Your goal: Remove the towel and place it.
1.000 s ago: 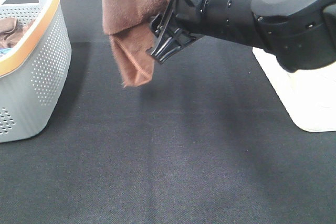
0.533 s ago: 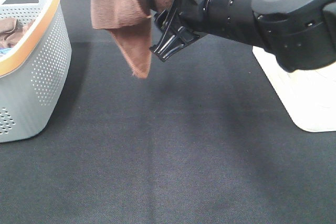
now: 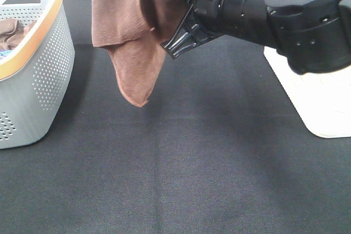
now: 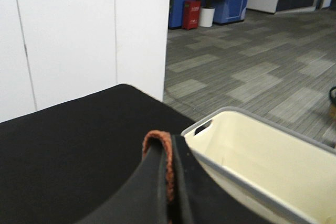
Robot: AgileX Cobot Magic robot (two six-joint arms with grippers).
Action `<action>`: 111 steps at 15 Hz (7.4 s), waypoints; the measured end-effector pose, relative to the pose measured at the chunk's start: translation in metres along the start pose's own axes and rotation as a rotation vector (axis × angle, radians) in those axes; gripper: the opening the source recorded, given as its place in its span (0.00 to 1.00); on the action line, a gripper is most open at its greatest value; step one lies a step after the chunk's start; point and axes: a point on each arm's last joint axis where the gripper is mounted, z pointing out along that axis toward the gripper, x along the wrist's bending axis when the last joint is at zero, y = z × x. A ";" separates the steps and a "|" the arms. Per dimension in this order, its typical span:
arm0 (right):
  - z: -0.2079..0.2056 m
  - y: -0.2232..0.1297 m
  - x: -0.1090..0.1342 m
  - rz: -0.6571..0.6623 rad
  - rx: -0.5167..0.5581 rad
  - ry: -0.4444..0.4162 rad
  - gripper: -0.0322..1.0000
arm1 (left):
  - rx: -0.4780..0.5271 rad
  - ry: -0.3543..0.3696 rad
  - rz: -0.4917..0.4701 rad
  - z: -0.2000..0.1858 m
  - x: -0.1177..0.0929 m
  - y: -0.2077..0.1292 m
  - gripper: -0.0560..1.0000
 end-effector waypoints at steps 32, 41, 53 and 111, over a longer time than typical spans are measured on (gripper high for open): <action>-0.005 0.054 -0.063 -0.050 0.003 -0.182 0.03 | -0.084 0.346 0.285 0.078 0.061 -0.060 0.05; 0.138 0.004 -0.138 0.047 0.127 -0.320 0.03 | -0.203 0.579 0.358 0.129 0.104 -0.137 0.05; 0.191 -0.077 -0.098 -0.038 0.482 -0.299 0.03 | 0.290 0.396 0.370 0.161 0.138 -0.269 0.05; 0.112 0.006 -0.083 -0.144 0.276 0.022 0.03 | 0.491 0.286 0.132 0.120 0.126 -0.205 0.05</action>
